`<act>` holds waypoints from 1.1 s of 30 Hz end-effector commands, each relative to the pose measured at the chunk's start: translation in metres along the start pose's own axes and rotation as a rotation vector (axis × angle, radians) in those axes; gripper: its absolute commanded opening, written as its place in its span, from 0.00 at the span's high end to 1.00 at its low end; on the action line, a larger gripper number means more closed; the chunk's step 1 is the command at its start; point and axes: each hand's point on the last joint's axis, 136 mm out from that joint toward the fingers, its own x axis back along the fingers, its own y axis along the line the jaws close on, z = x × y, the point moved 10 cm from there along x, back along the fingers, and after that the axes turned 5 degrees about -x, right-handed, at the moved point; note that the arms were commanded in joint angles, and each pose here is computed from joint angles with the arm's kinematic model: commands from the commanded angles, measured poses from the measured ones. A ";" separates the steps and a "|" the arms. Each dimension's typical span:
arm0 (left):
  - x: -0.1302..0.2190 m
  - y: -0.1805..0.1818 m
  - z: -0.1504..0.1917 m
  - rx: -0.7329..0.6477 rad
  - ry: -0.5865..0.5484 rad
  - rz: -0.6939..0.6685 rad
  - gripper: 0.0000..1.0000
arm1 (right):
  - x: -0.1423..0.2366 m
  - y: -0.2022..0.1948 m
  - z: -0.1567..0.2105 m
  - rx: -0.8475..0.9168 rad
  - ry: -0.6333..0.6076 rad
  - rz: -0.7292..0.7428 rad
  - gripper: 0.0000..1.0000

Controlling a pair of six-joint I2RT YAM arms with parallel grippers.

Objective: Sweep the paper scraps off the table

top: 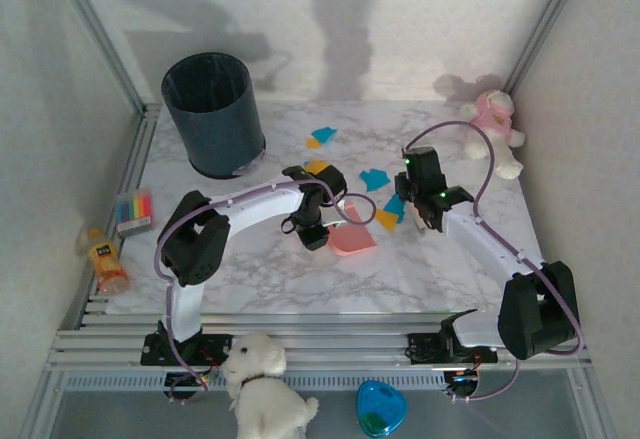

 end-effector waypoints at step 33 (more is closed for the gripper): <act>-0.011 -0.003 -0.007 0.010 0.067 0.017 1.00 | 0.018 0.043 0.010 -0.121 0.062 -0.351 1.00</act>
